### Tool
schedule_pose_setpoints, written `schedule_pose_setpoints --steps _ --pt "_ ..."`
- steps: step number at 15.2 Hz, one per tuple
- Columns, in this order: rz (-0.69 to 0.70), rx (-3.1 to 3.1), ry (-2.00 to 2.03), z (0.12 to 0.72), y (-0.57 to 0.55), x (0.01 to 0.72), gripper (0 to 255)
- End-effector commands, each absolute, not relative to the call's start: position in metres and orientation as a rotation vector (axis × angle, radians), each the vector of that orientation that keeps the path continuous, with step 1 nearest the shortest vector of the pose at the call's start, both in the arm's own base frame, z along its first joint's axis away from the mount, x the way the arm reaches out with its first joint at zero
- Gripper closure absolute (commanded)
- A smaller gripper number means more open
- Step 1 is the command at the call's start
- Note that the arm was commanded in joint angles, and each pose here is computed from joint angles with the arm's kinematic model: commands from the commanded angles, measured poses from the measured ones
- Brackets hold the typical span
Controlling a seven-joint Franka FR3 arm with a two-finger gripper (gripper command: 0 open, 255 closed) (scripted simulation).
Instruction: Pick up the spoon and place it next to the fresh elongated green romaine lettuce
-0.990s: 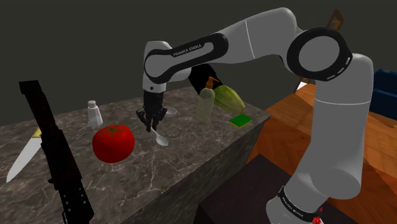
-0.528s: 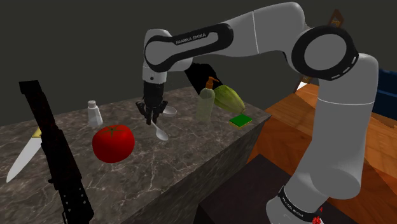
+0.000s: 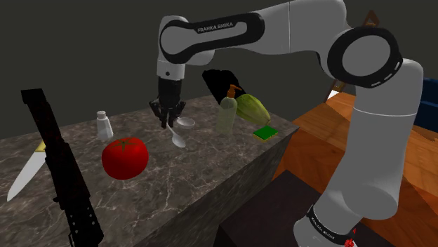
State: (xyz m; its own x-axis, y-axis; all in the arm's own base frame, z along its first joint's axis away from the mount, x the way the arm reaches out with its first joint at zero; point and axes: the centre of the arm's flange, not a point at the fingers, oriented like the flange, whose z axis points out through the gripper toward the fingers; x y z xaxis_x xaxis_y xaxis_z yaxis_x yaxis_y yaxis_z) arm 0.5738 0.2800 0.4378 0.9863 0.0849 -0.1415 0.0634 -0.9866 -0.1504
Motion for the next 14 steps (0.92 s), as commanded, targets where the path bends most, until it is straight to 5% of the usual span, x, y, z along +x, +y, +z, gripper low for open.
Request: schedule_pose_setpoints --steps 1,14 --pt "0.222 -2.985 -0.112 0.449 0.28 0.574 255" --pt "0.222 -2.985 -0.112 0.518 0.28 0.574 255"
